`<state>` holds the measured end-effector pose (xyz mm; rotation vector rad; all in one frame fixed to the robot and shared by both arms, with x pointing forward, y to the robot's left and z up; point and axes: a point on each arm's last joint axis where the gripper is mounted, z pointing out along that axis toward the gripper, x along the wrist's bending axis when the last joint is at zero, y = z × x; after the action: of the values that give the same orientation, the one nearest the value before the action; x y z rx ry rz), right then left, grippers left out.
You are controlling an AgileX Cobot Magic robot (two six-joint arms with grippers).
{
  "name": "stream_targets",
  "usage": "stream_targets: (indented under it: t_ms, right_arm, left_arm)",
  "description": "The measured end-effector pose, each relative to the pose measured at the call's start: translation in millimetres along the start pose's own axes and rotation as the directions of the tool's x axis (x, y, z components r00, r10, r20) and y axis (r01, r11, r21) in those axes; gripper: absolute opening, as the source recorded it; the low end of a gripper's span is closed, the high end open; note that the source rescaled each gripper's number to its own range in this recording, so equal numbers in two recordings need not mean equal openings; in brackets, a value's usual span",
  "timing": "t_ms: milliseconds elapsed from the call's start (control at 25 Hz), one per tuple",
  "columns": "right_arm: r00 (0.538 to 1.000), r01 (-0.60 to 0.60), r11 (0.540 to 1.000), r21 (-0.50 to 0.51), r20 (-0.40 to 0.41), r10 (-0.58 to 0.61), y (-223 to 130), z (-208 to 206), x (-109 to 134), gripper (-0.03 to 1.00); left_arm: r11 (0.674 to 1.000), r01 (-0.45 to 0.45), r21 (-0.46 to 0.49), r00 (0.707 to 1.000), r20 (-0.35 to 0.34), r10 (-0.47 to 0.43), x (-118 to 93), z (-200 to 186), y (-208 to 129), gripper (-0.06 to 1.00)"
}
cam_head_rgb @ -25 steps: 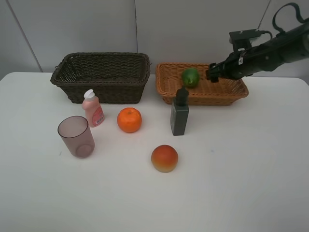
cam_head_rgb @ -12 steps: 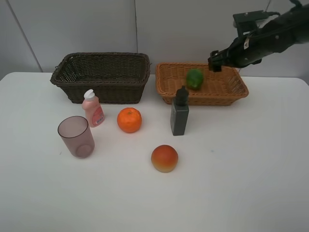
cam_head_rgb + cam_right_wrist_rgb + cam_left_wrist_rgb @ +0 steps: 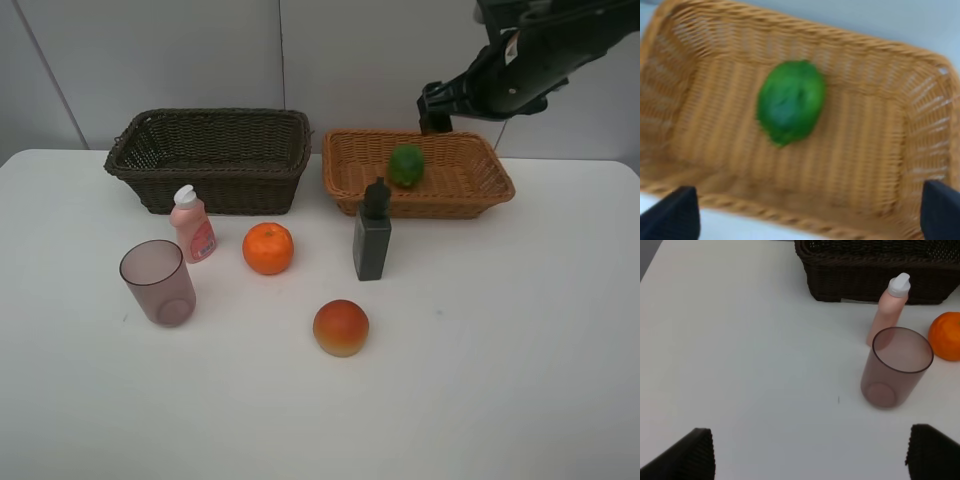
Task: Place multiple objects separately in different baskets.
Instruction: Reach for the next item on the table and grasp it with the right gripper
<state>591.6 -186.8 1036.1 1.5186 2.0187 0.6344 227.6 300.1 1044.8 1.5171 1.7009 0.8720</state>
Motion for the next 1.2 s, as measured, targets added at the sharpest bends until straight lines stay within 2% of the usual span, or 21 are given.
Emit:
stream_targets:
  t_ms: [240, 440, 600, 760, 1040, 1200]
  right_arm:
    - [0.996, 0.011, 0.993, 0.118, -0.085, -0.001, -11.7, -11.6, 39.1, 0.99]
    - [0.991, 0.026, 0.986, 0.162, -0.137, -0.003, -18.6, -19.0, 66.0, 0.99]
    - [0.989, -0.034, 0.982, 0.187, -0.135, 0.060, -20.2, -19.9, 68.2, 0.99]
    - [0.988, -0.037, 0.979, 0.203, -0.136, 0.065, -17.3, -22.5, 72.7, 0.99]
    - [0.996, -0.011, 0.938, 0.347, -0.078, 0.040, -4.7, -6.6, 84.0, 0.99]
    - [0.997, 0.006, 0.922, 0.386, -0.073, 0.024, 1.4, 3.1, 95.9, 0.99]
  left_arm:
    - [1.000, 0.000, 0.000, 1.000, 0.000, 0.000, 0.0, 0.0, 0.0, 0.99]
    - [1.000, 0.000, 0.000, 1.000, 0.000, 0.000, 0.0, 0.0, 0.0, 0.99]
    - [1.000, 0.000, 0.000, 1.000, 0.000, 0.000, 0.0, 0.0, 0.0, 0.99]
    - [1.000, 0.000, 0.000, 1.000, 0.000, 0.000, 0.0, 0.0, 0.0, 0.99]
    - [1.000, 0.000, 0.000, 1.000, 0.000, 0.000, 0.0, 0.0, 0.0, 0.99]
    - [1.000, 0.000, -0.001, 1.000, 0.000, 0.000, 0.0, 0.0, 0.1, 0.99]
